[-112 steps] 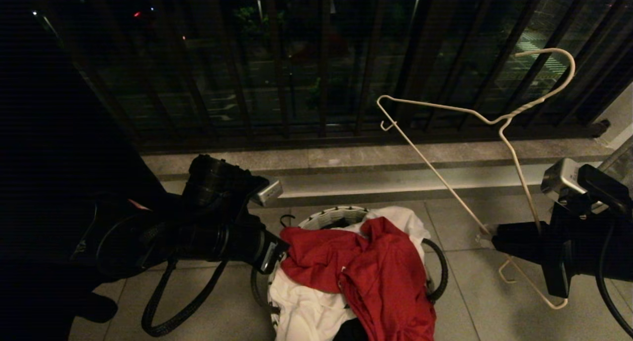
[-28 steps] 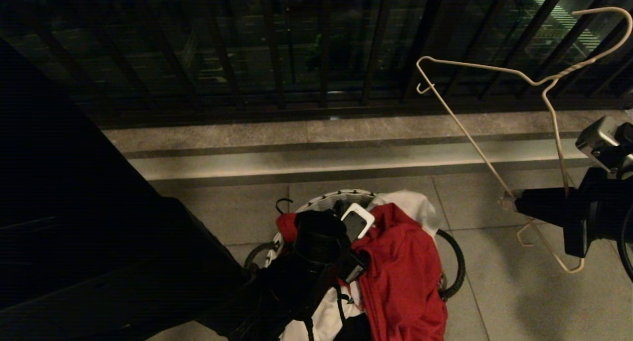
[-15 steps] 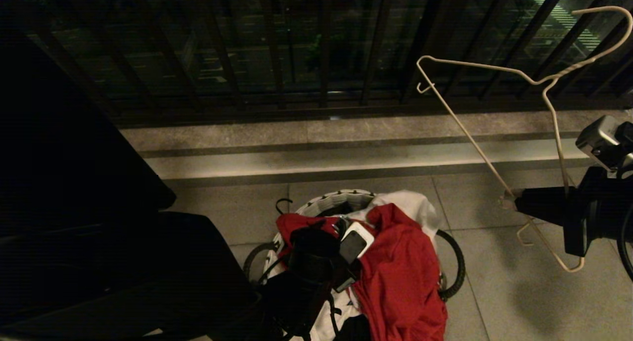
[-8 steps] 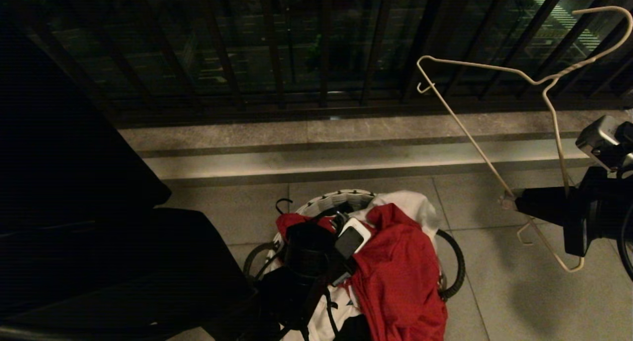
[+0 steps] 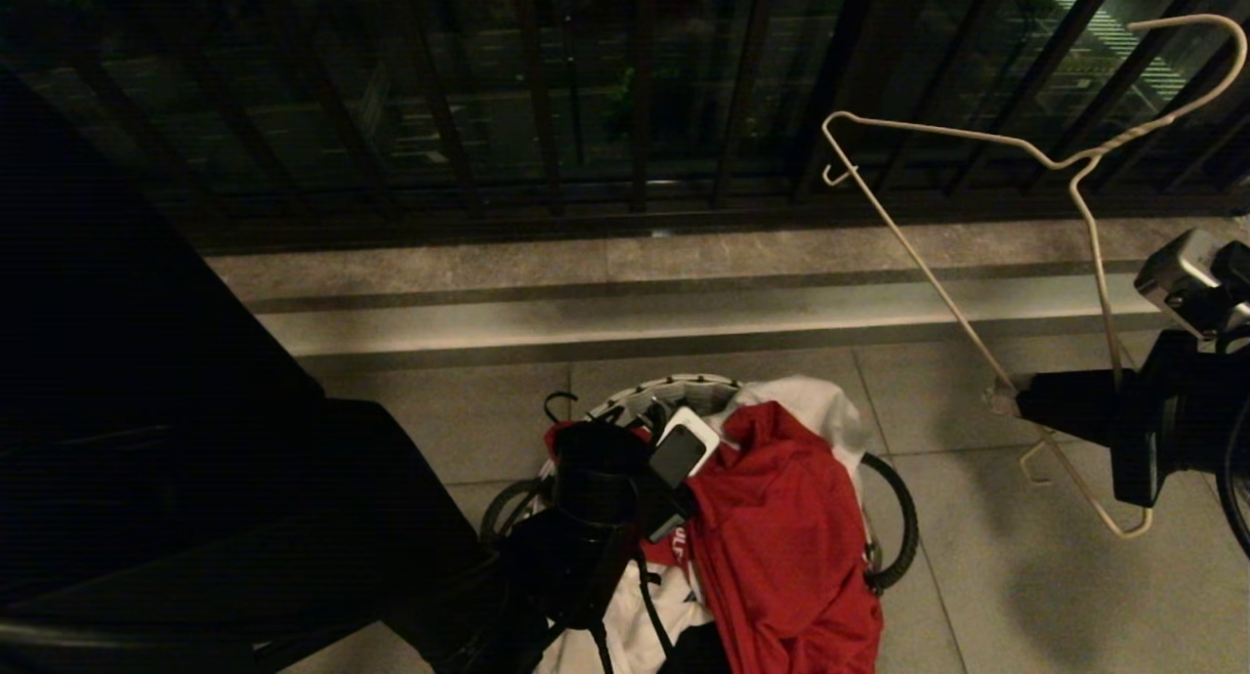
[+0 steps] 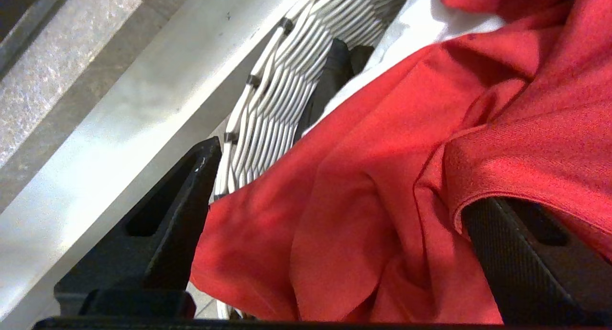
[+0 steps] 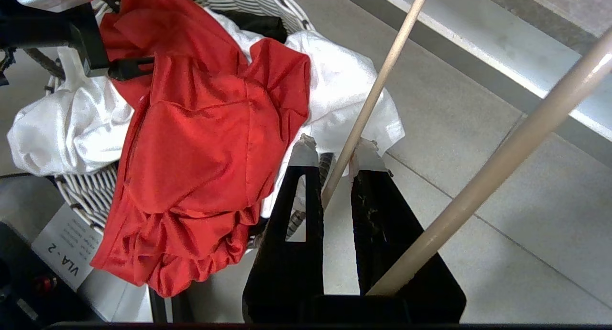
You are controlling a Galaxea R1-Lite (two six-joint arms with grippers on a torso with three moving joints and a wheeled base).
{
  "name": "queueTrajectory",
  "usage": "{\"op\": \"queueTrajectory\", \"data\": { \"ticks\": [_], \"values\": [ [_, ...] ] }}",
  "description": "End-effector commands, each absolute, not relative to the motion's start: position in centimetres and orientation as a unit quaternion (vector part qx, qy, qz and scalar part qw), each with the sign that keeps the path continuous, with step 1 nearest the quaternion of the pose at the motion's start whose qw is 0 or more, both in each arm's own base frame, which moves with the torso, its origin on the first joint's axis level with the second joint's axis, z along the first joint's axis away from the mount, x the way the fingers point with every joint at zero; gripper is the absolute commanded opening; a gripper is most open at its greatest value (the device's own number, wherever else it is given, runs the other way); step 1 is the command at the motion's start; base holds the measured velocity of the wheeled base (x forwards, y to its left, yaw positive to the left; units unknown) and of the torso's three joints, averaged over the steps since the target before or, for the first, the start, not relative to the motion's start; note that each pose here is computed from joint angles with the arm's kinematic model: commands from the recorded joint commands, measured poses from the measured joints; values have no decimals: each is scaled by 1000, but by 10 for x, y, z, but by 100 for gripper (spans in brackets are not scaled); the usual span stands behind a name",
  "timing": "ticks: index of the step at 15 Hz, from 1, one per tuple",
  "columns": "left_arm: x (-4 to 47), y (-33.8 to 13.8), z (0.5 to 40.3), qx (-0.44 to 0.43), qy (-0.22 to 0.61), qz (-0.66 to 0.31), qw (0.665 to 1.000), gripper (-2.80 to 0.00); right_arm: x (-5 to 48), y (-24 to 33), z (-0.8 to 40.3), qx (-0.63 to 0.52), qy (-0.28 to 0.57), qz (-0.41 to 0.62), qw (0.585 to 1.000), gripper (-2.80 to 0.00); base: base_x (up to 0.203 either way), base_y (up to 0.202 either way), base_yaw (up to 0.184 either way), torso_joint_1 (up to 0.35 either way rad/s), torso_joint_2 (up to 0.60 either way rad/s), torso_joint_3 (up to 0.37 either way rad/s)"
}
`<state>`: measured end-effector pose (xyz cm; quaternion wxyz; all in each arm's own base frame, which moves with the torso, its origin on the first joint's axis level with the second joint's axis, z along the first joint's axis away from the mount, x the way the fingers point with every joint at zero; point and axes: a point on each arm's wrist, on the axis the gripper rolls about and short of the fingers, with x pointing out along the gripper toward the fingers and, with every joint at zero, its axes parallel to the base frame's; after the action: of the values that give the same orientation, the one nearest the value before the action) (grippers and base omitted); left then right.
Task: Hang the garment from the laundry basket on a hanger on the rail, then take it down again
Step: Pick up clothes from the basket
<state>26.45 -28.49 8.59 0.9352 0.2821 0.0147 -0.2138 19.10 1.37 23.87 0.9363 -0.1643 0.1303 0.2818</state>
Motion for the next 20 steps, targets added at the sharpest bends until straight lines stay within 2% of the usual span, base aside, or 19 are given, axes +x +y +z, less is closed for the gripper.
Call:
{"op": "queueTrajectory", "data": {
  "ticks": [1,2,3,4,13,17,20],
  "values": [
    [265,-285,88,280,11,-212,936,0,191,14,238,-165,130,284,936,-280,0,0,0,0,0,0],
    [264,-285,88,278,7,-212,937,0,191,14,238,-165,130,284,936,-280,0,0,0,0,0,0],
    [265,-285,89,275,1,-209,938,-81,191,14,238,-165,130,284,936,-280,0,0,0,0,0,0],
    [265,-285,90,275,0,-209,938,-280,192,14,239,-166,129,283,936,-280,0,0,0,0,0,0],
    [267,-287,101,245,-10,-193,950,-280,191,14,240,-165,128,283,936,-280,0,0,0,0,0,0],
    [260,-280,124,210,-15,-192,959,-280,191,14,240,-165,127,283,936,-280,0,0,0,0,0,0],
    [247,-266,153,164,25,-199,966,-280,192,14,241,-166,125,283,936,-280,0,0,0,0,0,0]
  ]
}}
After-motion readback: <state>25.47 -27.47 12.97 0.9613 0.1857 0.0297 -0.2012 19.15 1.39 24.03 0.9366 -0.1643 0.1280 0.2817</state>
